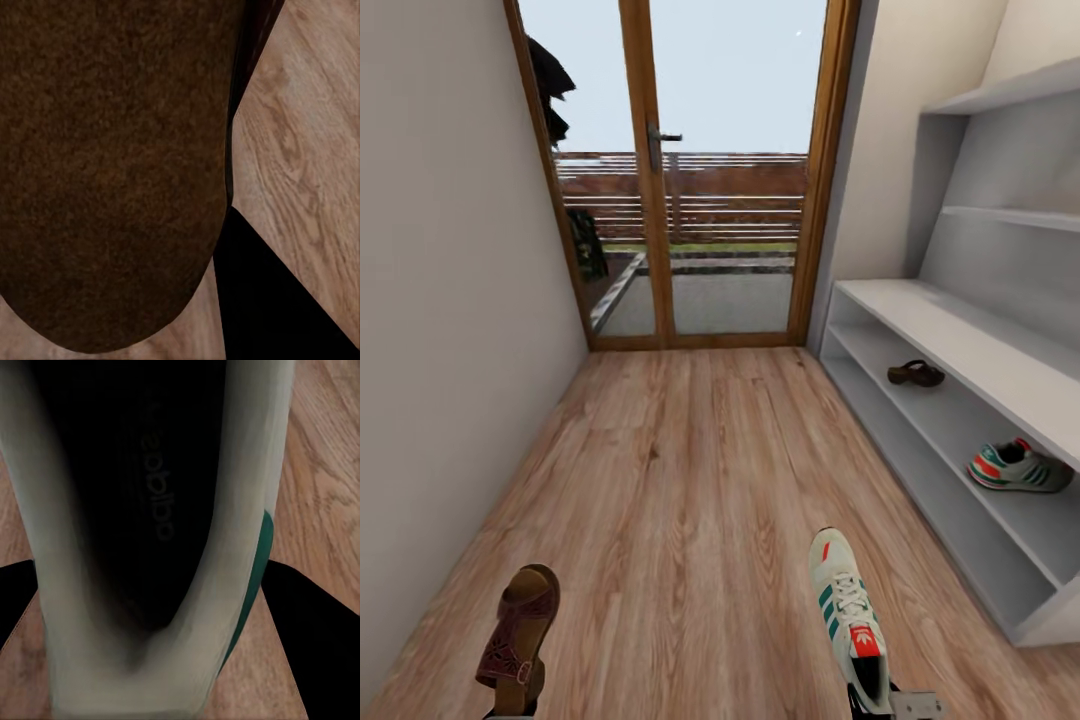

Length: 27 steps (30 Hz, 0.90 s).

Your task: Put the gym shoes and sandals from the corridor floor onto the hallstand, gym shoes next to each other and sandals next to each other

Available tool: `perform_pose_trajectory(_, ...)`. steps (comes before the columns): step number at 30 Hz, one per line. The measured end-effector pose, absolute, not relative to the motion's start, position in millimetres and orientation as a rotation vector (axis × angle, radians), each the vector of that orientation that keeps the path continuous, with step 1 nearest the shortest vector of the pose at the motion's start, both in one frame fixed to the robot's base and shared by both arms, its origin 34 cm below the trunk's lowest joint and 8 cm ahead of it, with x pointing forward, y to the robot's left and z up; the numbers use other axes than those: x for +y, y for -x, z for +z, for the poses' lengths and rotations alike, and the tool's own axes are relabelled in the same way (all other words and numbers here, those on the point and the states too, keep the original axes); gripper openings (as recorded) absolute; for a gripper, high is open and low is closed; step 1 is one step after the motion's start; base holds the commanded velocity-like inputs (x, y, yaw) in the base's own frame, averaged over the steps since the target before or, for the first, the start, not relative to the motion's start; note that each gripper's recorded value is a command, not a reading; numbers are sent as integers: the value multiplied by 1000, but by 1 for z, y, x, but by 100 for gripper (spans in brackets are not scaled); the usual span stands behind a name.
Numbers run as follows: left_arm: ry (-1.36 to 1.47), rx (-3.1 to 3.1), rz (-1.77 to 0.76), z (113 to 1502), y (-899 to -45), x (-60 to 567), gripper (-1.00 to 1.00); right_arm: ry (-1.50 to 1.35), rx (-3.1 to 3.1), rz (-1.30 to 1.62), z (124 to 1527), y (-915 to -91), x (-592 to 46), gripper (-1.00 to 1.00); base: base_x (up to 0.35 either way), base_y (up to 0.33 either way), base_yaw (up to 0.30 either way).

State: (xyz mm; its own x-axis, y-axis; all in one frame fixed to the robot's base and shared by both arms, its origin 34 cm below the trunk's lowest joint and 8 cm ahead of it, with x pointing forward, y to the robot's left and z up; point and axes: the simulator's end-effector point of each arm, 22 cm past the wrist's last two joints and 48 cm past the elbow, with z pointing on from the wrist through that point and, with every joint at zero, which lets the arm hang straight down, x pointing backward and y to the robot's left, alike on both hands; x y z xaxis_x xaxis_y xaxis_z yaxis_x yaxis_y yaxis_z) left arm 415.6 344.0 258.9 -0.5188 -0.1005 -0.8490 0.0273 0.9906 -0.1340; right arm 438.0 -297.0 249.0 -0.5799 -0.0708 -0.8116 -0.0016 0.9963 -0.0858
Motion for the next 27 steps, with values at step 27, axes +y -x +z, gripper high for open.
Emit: perform_pose_trajectory(27, 75, 2107, -144, 260, -416, 350, -100, 50, 2186, -93, 250, -439, -297, -100, 339, 0, 0)
